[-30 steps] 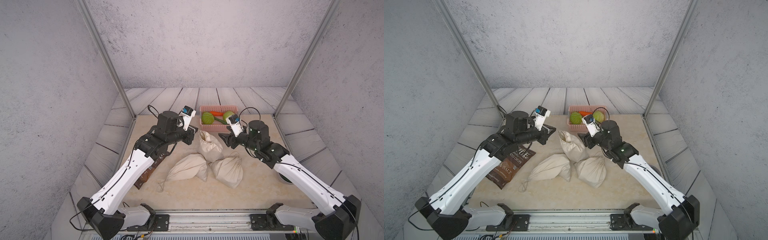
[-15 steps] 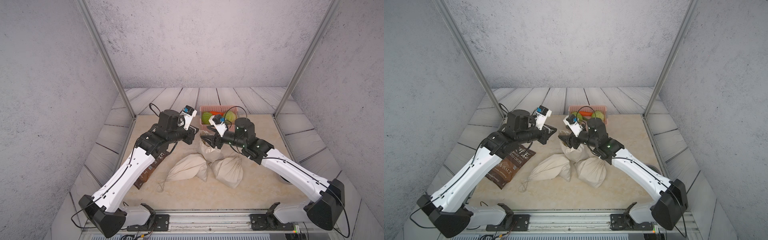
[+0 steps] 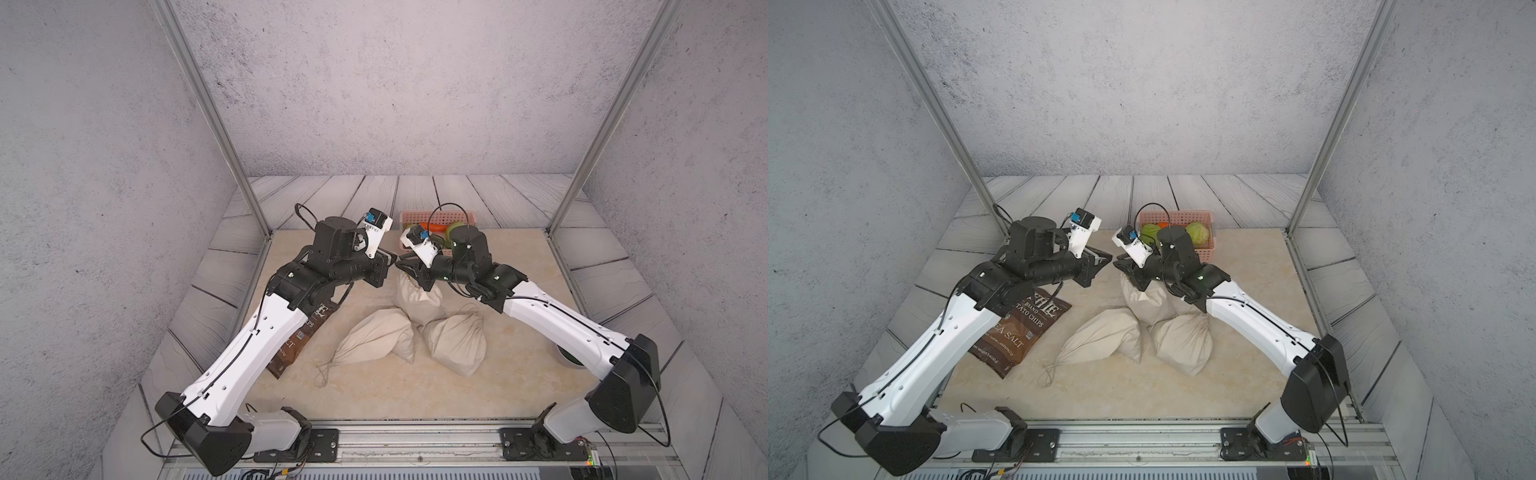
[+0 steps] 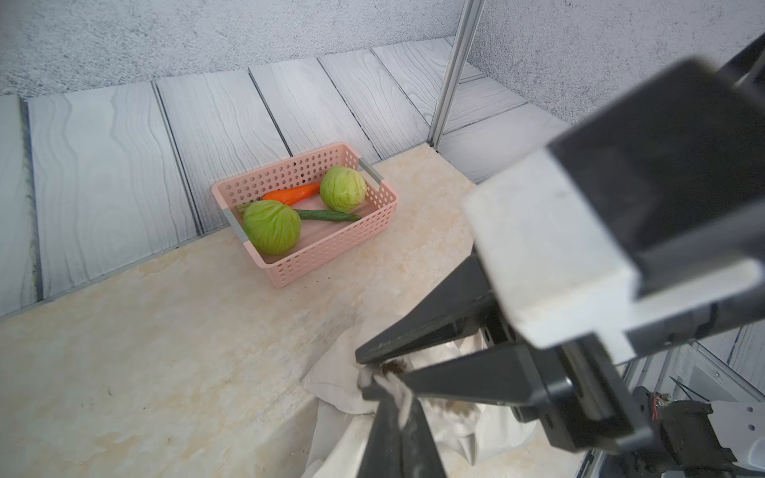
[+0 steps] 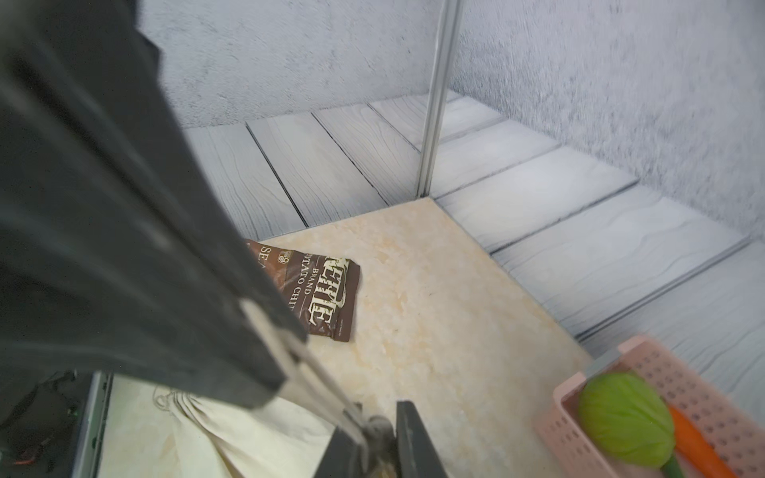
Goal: Close the soil bag
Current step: Frap the soil bag at the center of the board.
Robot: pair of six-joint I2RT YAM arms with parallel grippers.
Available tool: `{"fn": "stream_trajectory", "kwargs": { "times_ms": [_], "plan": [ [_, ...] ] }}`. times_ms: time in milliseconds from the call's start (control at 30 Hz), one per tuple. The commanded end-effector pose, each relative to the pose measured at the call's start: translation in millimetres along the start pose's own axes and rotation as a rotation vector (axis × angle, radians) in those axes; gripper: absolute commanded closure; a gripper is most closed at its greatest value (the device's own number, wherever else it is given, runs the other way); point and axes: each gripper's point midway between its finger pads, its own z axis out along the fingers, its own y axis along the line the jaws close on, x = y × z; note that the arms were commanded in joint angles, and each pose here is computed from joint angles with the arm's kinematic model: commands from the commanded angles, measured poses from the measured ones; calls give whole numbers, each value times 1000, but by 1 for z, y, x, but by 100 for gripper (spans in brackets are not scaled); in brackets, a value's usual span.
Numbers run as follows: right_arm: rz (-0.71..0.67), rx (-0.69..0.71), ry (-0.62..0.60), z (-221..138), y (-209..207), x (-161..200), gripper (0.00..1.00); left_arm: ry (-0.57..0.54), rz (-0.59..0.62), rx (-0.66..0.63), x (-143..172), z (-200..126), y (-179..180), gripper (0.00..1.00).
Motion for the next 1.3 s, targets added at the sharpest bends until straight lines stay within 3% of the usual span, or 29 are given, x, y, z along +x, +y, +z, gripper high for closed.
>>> {"fn": "stream_trajectory", "kwargs": {
  "times_ms": [0, 167, 233, 300, 433, 633, 800, 933, 1267],
  "plan": [
    [35, 197, 253, -2, -45, 61, 87, -188, -3, 7, -50, -49, -4, 100],
    [129, 475, 576, -39, -118, 159, 93, -307, -97, -55, -75, -101, 24, 100],
    [156, 581, 636, -60, -144, 178, 93, -333, -124, -102, -79, -117, 37, 100],
    [162, 670, 653, -78, -163, 174, 93, -348, -156, -131, -82, -126, 48, 100],
    [137, 703, 532, -88, -175, 122, 94, -342, -187, -65, -83, -122, 44, 100],
    [149, 492, 376, -75, -143, 79, 94, -297, -238, 68, -65, -97, 34, 100],
    [109, 306, 168, -66, -86, 31, 77, -285, -264, 108, -59, -89, 30, 100],
    [77, 254, 17, -67, -50, -6, 62, -278, -267, 141, -61, -87, 23, 100],
    [40, 137, -121, -32, 13, -53, 42, -286, -267, 147, -62, -91, 18, 100]
  ]
}}
